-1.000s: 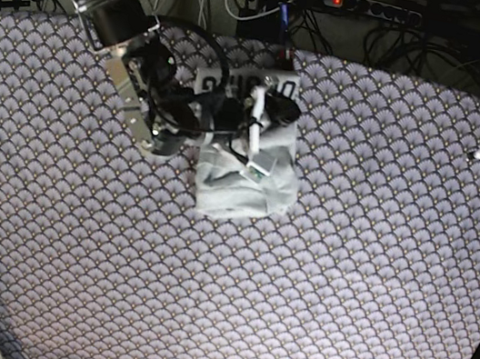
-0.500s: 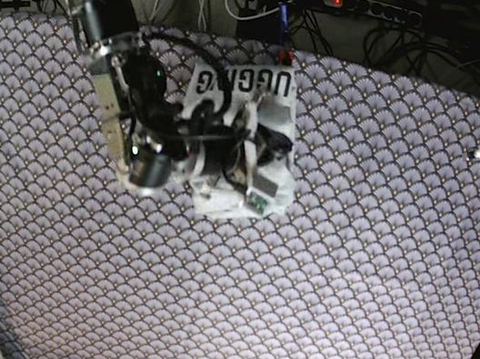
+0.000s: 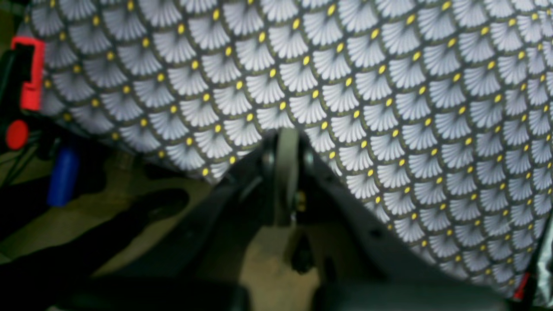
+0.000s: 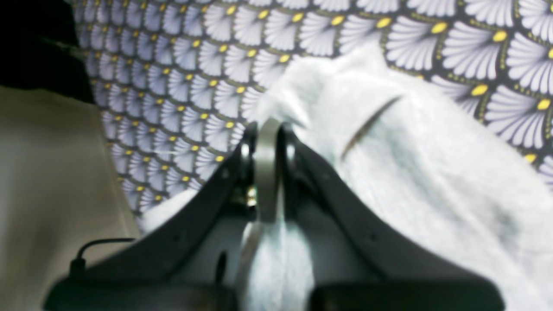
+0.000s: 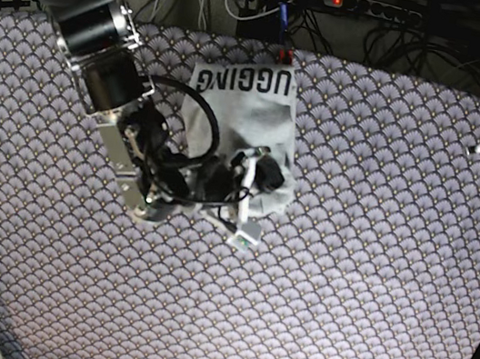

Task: Fold the T-shirt properly
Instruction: 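Press and tuck the bundle's loose edge with the right gripper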

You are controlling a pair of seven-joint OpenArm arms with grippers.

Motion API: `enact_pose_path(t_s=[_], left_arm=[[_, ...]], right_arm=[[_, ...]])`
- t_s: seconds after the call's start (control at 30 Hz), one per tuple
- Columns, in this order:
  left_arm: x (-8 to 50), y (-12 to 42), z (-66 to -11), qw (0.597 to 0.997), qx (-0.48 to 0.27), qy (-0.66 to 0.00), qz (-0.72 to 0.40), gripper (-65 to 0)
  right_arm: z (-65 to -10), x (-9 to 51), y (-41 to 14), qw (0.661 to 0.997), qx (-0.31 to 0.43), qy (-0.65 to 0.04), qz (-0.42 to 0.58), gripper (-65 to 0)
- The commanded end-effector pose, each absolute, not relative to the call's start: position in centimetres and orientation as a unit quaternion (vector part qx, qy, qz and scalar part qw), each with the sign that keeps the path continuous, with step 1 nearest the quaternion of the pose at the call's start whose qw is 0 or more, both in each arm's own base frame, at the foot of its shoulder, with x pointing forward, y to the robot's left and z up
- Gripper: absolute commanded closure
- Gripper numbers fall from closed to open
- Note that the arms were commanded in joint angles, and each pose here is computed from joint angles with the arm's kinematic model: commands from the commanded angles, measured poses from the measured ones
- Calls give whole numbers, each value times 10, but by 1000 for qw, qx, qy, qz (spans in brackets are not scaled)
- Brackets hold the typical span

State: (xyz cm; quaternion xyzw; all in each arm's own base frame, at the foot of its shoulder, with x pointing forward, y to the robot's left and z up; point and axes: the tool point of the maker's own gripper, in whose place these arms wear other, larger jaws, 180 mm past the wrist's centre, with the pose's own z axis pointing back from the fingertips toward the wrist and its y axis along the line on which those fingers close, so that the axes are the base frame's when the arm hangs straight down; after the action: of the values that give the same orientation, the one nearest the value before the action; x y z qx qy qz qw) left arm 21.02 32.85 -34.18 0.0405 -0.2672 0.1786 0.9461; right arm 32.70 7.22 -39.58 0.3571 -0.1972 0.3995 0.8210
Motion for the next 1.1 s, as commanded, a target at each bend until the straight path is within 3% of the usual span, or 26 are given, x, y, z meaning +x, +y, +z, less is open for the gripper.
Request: enact_pose_path(t_s=[0.0, 0.2, 0.53, 0.67, 0.83, 1.07], left_arm=[[216, 333, -329, 942, 51, -286, 170, -2], [217, 332, -326, 941, 52, -290, 167, -2], [213, 335, -328, 943, 57, -283, 164, -2], [214, 349, -319, 944, 80, -284, 150, -2], [196, 363, -320, 953, 108, -254, 127, -2], [188, 366, -323, 956, 115, -241, 121, -2]], right_arm=[[-380, 343, 78, 812, 364, -220, 398, 0], [-388, 357, 79, 818, 325, -231, 415, 0], [-342, 371, 88, 786, 259, -309, 468, 0], [-323, 363, 66, 771, 178, -335, 511, 0], [-324, 333, 7, 780, 75, -324, 529, 0], [-323, 277, -26, 792, 66, -331, 509, 0]])
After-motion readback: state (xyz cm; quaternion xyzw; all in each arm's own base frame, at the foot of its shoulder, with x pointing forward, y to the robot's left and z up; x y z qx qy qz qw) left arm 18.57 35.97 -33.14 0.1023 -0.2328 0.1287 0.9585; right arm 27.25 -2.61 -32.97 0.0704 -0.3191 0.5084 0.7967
